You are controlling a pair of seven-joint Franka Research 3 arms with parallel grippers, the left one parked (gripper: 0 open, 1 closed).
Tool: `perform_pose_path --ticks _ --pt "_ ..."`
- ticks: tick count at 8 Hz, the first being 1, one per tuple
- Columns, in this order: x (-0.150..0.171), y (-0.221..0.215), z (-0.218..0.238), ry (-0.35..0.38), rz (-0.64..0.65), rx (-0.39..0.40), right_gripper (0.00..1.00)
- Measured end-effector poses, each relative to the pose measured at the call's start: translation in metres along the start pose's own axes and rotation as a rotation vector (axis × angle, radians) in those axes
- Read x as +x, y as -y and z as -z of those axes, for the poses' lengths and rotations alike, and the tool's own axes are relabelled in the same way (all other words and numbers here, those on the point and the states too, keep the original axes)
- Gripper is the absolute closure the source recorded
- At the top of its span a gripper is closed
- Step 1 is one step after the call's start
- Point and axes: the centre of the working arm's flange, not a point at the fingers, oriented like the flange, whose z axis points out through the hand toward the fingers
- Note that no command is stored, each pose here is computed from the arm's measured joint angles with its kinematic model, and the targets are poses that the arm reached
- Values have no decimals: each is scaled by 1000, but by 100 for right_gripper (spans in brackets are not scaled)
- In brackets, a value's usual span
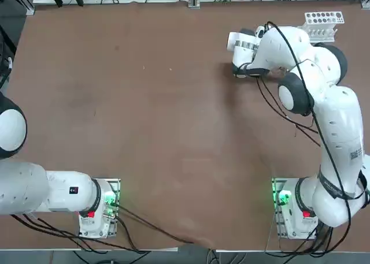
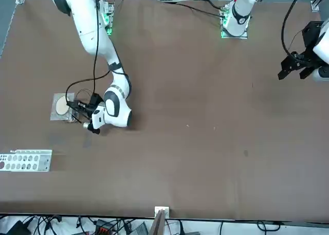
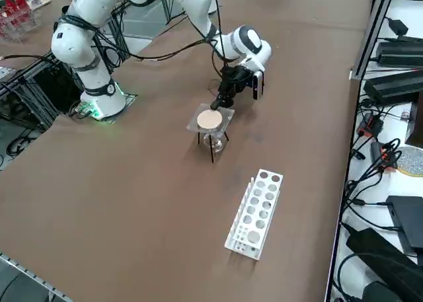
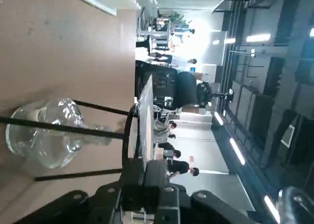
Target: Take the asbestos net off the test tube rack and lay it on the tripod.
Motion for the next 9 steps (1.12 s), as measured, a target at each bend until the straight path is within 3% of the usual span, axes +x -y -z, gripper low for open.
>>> perform_pose_path --ticks 9 --pt "-1 15 -6 -3 2 -30 98"
